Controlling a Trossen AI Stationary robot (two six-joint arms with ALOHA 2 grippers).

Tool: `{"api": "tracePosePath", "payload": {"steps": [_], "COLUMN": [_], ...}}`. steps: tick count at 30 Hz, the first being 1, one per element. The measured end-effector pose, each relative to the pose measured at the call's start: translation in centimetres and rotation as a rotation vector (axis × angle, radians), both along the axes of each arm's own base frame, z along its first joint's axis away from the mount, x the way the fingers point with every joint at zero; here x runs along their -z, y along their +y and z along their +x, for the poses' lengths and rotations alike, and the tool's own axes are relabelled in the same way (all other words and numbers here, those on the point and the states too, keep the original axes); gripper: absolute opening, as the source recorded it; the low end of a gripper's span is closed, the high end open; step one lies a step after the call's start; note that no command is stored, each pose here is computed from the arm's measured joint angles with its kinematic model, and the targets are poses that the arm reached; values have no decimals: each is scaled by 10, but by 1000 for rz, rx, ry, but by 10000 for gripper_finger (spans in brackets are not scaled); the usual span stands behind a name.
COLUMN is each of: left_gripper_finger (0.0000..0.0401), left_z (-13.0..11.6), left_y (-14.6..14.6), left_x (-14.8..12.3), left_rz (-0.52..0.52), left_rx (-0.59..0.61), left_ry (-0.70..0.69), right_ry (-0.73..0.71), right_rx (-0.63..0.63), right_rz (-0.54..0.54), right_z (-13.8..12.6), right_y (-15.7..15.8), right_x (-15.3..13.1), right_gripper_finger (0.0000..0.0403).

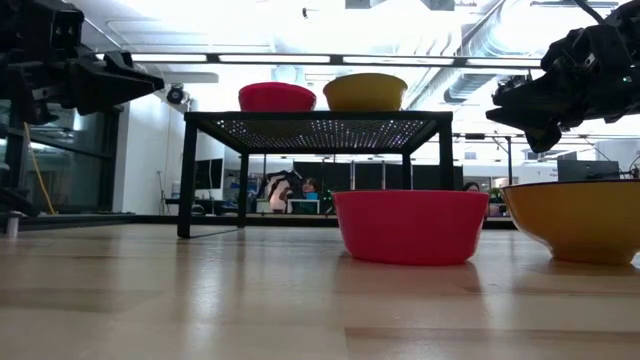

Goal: Pick & Place Mini bowls
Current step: Stack the red bowl on the red bowls on the shelf

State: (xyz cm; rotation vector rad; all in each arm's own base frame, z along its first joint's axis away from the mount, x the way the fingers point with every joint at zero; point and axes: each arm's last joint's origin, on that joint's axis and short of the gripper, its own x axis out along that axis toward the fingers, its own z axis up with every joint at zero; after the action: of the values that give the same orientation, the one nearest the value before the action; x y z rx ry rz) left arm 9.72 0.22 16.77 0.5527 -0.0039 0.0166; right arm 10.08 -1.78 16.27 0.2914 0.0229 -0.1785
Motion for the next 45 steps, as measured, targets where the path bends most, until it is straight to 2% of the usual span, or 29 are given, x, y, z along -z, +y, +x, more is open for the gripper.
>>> {"api": "tracePosePath", "payload": {"steps": [7, 13, 45], "left_gripper_finger": [113, 113, 113], "left_z": [0, 0, 0], "left_y": [0, 0, 0], "left_x": [0, 0, 0], "left_rz": [-8, -61, -60], "left_rx": [0, 0, 0], "left_ry": [0, -1, -1], "right_ry": [0, 0, 0], "right_rx": [0, 0, 0], "right_rz": [0, 0, 0], "right_z": [0, 0, 0], "right_y": [0, 0, 0], "right_x": [0, 0, 0], "right_gripper_finger": [138, 138, 138]}}
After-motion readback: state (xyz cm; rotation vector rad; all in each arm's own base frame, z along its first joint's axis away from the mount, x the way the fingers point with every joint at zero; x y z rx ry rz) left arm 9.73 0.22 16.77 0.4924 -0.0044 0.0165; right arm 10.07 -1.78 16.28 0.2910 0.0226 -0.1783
